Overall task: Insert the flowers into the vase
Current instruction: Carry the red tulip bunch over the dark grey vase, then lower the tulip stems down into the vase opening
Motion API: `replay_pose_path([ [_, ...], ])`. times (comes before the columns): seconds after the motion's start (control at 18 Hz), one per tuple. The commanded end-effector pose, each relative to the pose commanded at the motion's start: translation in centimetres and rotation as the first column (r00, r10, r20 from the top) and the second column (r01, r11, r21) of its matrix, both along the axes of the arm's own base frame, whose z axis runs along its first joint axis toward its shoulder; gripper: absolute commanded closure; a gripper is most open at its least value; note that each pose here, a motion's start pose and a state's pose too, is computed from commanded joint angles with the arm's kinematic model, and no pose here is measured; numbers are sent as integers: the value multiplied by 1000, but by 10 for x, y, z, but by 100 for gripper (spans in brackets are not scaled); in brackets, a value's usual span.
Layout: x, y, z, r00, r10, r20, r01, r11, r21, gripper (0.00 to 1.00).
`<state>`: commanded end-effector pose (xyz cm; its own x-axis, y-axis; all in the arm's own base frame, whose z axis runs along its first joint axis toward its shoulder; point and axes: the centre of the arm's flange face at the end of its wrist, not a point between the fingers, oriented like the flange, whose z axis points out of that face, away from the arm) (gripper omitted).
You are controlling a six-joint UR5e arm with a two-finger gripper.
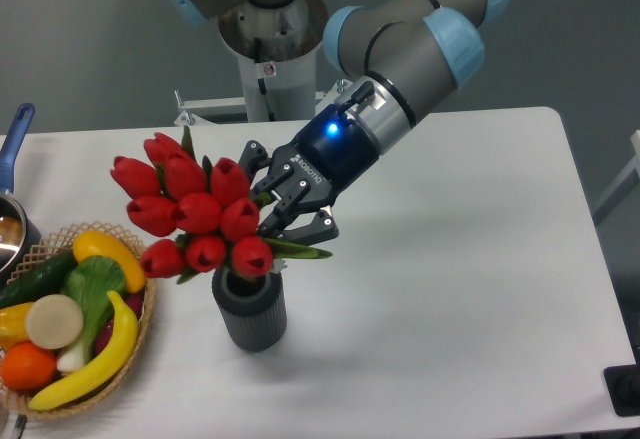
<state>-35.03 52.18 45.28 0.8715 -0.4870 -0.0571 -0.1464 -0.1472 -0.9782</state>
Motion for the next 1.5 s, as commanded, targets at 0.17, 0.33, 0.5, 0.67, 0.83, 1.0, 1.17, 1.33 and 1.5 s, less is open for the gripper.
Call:
replay_pose_path([
  [0.17,9,12,-11,1000,-28,12,28,1000,-4,66],
  [0.33,10,11,-24,998,-37,46,37,999,-6,66],
  [0.5,12,8,-38,997,-35,63,36,999,-18,66],
  [0.67,12,3,-53,996,-30,83,33,999,-31,66],
  [0.83,12,-2,-65,996,-29,88,31,999,-31,66],
  [1.0,5,-6,-78,992,-26,125,29,999,-21,66],
  [1.17,-3,-14,-88,990,-7,139,11,1000,-28,66],
  [1.33,-4,-17,-104,987,-2,158,9,999,-41,65],
  [1.5,-8,-18,-116,985,4,171,5,999,-51,65],
])
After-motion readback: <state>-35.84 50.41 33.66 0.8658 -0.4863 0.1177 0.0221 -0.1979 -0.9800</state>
